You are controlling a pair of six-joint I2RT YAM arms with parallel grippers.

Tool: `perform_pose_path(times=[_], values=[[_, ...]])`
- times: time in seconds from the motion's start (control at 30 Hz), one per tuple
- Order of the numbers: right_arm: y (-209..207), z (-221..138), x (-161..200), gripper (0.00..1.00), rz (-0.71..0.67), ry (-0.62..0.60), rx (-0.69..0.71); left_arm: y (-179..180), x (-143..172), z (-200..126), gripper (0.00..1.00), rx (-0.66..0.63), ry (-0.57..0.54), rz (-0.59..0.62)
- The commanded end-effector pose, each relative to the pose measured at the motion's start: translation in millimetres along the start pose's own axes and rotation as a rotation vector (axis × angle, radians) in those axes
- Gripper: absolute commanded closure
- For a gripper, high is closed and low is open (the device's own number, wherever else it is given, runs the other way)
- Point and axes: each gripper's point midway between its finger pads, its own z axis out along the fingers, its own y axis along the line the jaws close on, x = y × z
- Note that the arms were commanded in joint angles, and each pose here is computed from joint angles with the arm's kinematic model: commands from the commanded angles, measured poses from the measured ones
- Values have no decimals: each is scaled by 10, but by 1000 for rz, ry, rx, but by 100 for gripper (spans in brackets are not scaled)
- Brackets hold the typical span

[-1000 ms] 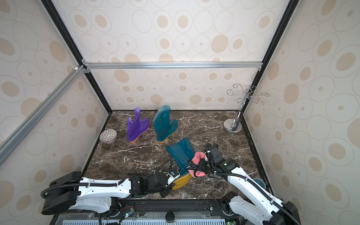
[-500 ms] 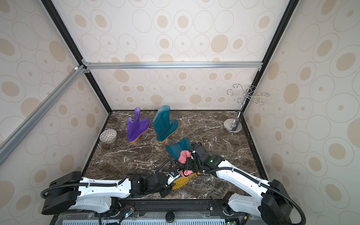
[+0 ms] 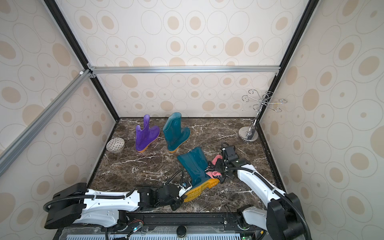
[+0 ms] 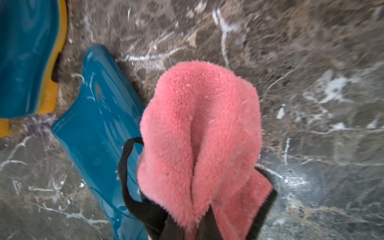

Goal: Wipe the rubber boots with a cloth
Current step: Wipe the dirt off the rubber boot.

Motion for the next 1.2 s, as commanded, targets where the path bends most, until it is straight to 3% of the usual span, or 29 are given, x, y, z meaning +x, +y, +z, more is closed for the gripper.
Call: perform_pose_path(times=[0.0, 0.13, 0.23, 0.4, 0.47, 0.57, 0.67, 0.77, 1.03, 1.17], values=[[28, -215, -49, 100, 16, -29, -38, 36, 229, 96, 100, -17, 81, 10], [133, -601, -200, 100, -46, -68, -35, 49, 210, 78, 100, -23, 73, 10], [251, -699, -189, 100, -13, -66, -103, 60, 192, 69, 100, -31, 67, 8], [749, -851, -81, 100, -31, -72, -452, 63, 195, 77, 99, -33, 74, 10], [805, -980, -109, 100, -33, -123, -507, 61, 190, 68, 97, -32, 69, 7], [677, -1007, -140, 100, -28, -170, -447, 39, 182, 72, 100, -20, 67, 8], [561, -839, -50, 100, -8, -120, -389, 53, 177, 82, 98, -31, 73, 14], [581, -743, 49, 100, 0, -54, -403, 50, 167, 83, 98, -31, 73, 17], [572, -743, 36, 100, -8, -70, -403, 55, 162, 76, 91, -32, 69, 12], [569, -638, 102, 100, -2, -20, -400, 53, 166, 93, 89, -32, 78, 16]])
